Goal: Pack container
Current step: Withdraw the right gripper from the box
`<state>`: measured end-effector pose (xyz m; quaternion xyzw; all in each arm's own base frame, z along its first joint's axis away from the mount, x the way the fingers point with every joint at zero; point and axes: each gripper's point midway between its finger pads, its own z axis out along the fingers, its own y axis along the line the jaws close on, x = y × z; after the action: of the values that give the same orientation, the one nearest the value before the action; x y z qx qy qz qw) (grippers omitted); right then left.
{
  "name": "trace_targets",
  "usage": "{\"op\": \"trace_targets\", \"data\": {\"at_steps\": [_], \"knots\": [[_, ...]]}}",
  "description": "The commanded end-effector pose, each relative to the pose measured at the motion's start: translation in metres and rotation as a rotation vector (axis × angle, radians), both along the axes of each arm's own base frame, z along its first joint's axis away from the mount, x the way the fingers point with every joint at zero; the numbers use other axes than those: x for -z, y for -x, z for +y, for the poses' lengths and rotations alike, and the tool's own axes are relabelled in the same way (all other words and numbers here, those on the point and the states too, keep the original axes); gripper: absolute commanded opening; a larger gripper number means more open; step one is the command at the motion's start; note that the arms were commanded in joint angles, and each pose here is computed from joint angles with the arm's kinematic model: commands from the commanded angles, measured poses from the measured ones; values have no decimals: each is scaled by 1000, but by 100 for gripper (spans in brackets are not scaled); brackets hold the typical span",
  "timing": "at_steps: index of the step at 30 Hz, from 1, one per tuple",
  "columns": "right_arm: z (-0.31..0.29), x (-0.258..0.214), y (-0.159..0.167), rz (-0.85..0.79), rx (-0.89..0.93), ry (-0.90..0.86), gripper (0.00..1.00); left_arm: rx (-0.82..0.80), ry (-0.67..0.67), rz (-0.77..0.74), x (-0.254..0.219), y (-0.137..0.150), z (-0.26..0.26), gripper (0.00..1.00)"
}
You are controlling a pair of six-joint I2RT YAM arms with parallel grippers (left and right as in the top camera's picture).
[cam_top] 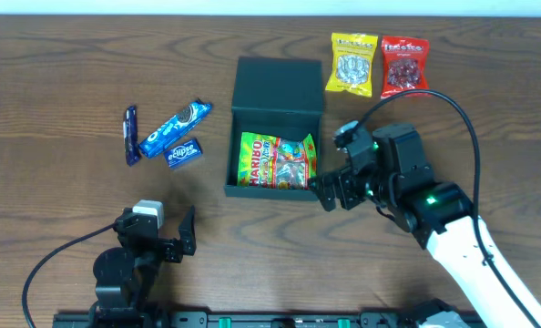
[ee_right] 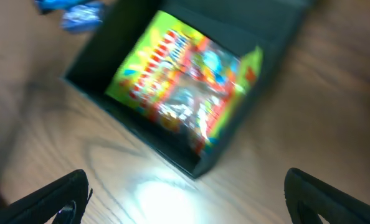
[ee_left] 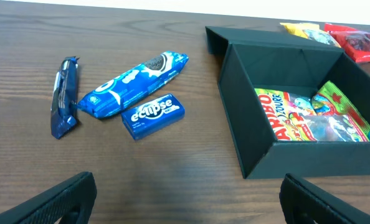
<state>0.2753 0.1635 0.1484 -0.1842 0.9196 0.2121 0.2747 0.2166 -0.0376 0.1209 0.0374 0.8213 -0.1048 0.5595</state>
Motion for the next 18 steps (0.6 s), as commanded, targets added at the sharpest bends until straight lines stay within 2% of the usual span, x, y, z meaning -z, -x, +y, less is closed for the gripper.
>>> {"op": "trace_targets", "data": {"at_steps": [1,7,14,18], "knots": [[-19,3,-4,32,113,31,99,6,-14,13,9,0,0,95],[-28,-1,17,68,118,47,99,6,-2,-3,5,-1,0,95],[-47,-31,37,-34,155,66,99,128,59,-15,-1,4,-23,95],[-53,-48,55,-84,154,46,99,137,60,-46,-8,2,-24,95]]}}
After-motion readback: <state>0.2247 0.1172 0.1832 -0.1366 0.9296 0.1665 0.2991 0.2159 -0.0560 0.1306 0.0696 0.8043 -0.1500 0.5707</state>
